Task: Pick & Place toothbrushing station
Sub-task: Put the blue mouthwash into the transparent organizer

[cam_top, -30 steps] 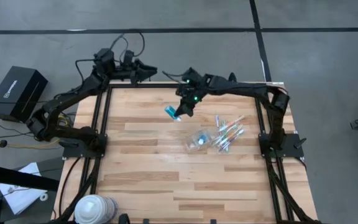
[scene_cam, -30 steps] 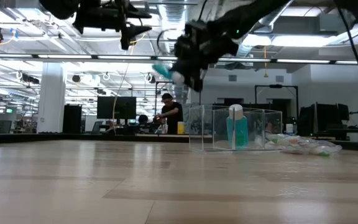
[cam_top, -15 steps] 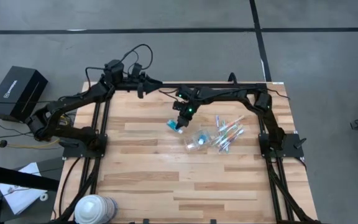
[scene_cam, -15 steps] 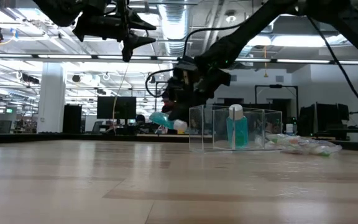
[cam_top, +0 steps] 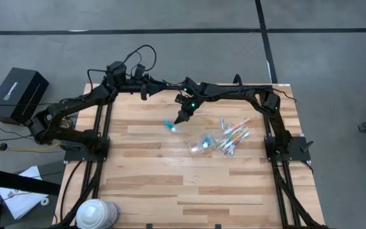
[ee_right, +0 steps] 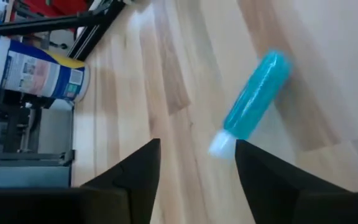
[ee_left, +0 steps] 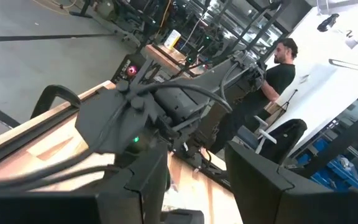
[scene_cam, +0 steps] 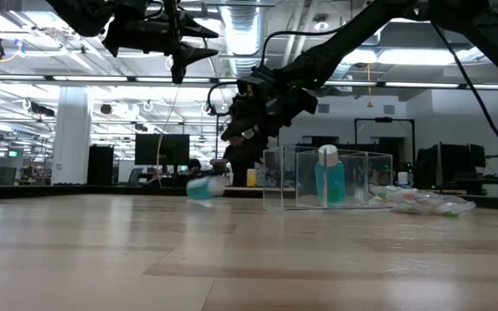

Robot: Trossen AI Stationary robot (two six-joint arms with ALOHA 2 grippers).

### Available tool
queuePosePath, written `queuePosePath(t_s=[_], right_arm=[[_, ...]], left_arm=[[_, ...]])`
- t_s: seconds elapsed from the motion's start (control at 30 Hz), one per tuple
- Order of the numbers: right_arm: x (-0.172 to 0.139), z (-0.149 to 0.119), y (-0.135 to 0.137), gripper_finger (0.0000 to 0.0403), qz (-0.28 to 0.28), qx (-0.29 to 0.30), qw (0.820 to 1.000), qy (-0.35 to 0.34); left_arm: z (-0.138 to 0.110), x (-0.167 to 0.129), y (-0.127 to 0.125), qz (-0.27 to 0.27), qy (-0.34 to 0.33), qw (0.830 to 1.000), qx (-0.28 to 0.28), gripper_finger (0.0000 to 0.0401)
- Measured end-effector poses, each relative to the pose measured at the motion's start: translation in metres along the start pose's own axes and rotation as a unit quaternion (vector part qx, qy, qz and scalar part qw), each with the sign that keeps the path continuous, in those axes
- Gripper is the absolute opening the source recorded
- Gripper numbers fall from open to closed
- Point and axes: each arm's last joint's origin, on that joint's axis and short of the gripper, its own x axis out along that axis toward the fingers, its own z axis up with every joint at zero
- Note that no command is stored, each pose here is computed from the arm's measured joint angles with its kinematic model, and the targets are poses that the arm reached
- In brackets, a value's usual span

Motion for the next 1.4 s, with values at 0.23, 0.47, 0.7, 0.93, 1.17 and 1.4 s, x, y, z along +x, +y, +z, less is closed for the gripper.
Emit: queuePosePath(t_s=[0.23,0.47,0.7,0.93,1.17,1.4], right_arm=[[0.003,-0.004,0.007,0.0194,0.016,0.014,0.999,0.029],[0.000,0.002,0.022,0.0165,0.033,0.004,0.998,0.048],[-0.013,0.025,0.044,0.0155,0.065,-0.022,0.997,0.030],[-0.047,0.040,0.085,0.0159,0.091,-0.066,0.993,0.024],[-0.110,0.033,0.152,0.0150,0.094,-0.133,0.986,-0.017],[-0.160,0.021,0.191,0.0154,0.069,-0.169,0.980,-0.076]], left_arm=[[-0.012,0.000,0.004,0.004,0.061,0.998,-0.009,0.0156],[-0.062,-0.009,0.012,0.082,0.272,0.955,0.084,0.0157],[-0.093,0.000,-0.003,0.107,0.383,0.889,0.226,0.0173],[-0.133,0.027,0.005,0.114,0.475,0.830,0.269,0.0173],[-0.167,0.045,0.019,0.114,0.541,0.761,0.339,0.0164],[-0.158,0.054,0.011,0.119,0.505,0.745,0.419,0.0166]])
